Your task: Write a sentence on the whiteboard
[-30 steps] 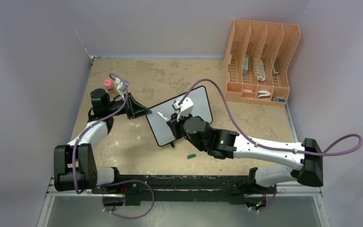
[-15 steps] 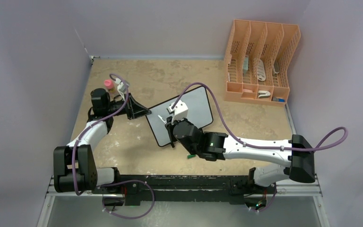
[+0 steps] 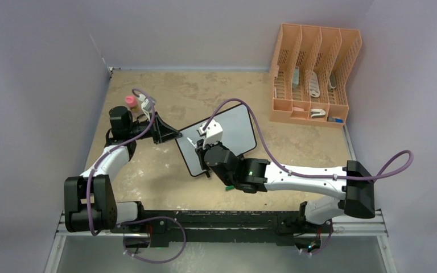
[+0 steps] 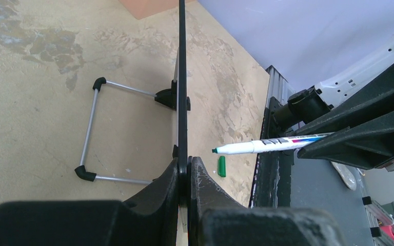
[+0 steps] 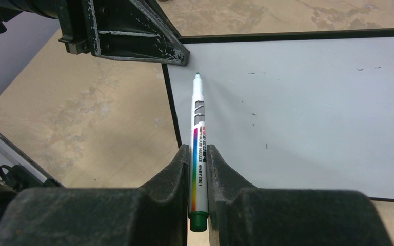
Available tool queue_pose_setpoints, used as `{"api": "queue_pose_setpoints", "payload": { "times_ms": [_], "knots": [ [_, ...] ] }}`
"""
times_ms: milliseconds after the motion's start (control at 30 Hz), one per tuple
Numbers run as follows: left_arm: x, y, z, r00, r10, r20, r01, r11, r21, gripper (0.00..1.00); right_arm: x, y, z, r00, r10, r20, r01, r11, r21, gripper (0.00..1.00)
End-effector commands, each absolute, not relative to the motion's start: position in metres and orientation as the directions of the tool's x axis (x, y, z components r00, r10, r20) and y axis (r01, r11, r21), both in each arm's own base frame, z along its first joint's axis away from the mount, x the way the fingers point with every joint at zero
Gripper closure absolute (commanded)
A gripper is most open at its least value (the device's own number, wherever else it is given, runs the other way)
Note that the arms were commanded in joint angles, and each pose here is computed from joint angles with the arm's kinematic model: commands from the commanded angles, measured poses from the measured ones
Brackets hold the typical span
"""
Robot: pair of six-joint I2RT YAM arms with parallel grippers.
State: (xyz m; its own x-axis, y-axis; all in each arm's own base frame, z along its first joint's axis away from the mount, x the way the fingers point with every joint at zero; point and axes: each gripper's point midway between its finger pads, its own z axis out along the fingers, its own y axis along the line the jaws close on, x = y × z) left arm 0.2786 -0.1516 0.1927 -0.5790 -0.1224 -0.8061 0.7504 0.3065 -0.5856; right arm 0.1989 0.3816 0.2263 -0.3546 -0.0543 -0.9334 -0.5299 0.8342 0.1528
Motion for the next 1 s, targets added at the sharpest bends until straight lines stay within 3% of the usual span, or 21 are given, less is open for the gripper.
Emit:
{"api": "queue_pose_setpoints", "payload": {
  "times_ms": [0,967],
  "knots": [
    [0.277,-0.154,0.204,-0.526,-0.1,-0.845,0.799,0.284,-0.531,1.0,0.203,0.393,0.258,-0.314,0.028,-0.949,-0.523,0.829,0.198,1.0],
    [0.277,-0.154,0.205,-0.518,-0.102,-0.849,0.8,0.292,-0.524,1.0,0.203,0.403,0.244,-0.345,-0.056,-0.937,-0.475,0.871,0.124,1.0]
  ]
}}
